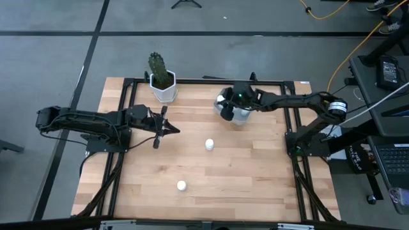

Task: Pick and place pill bottles into a basket
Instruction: Put the white pill bottle into the gray bin

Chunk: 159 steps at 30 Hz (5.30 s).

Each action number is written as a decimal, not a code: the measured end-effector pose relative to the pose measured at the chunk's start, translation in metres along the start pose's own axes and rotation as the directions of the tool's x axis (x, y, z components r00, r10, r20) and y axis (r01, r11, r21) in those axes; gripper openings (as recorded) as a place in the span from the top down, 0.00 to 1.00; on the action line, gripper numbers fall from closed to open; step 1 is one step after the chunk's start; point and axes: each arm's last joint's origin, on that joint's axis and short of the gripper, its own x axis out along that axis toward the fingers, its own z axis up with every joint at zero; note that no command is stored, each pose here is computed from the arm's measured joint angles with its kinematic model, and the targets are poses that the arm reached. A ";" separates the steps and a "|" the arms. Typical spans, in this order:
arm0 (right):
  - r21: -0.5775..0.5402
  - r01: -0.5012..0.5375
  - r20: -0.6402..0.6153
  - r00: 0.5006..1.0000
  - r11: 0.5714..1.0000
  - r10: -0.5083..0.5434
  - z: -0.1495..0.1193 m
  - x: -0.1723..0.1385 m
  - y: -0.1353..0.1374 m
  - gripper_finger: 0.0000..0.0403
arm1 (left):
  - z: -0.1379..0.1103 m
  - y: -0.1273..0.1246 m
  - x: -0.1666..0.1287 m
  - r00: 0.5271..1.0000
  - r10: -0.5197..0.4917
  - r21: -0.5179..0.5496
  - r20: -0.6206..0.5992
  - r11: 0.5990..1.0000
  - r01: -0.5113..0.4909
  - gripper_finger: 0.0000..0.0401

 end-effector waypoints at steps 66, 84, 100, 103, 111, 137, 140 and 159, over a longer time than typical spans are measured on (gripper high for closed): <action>0.061 0.059 0.073 0.995 0.996 -0.064 -0.065 0.030 0.011 0.62 | -0.001 0.000 0.000 1.000 -0.001 -0.012 -0.011 1.000 0.001 0.98; 0.071 0.064 0.025 0.998 0.995 -0.066 -0.070 0.030 0.008 0.60 | -0.001 0.000 0.000 1.000 -0.001 -0.046 -0.011 0.999 0.001 0.99; 0.091 0.066 0.029 0.997 0.994 -0.068 -0.069 0.030 0.006 0.58 | -0.001 0.000 0.000 1.000 -0.001 -0.046 -0.010 0.999 0.001 0.99; 0.098 0.065 0.032 0.997 0.993 -0.069 -0.069 0.030 0.006 0.57 | -0.001 0.000 0.000 1.000 -0.001 -0.046 -0.010 0.999 0.001 0.99; 0.116 0.065 0.033 0.997 0.991 -0.069 -0.069 0.030 0.006 0.50 | -0.001 0.000 0.000 1.000 -0.001 -0.046 -0.010 0.999 0.001 0.98; 0.024 0.076 0.222 0.972 0.997 -0.080 -0.034 -0.001 0.004 0.43 | -0.001 0.000 0.000 1.000 0.000 -0.046 -0.011 0.999 -0.001 0.99; 0.003 0.071 0.260 0.963 0.997 -0.070 -0.026 -0.010 0.007 0.43 | -0.001 0.000 0.000 1.000 0.001 -0.046 -0.011 0.999 -0.001 0.99; -0.109 0.012 0.246 0.969 0.994 0.016 -0.024 -0.019 0.032 0.89 | -0.001 0.000 0.000 1.000 0.003 -0.046 -0.011 0.999 -0.003 0.96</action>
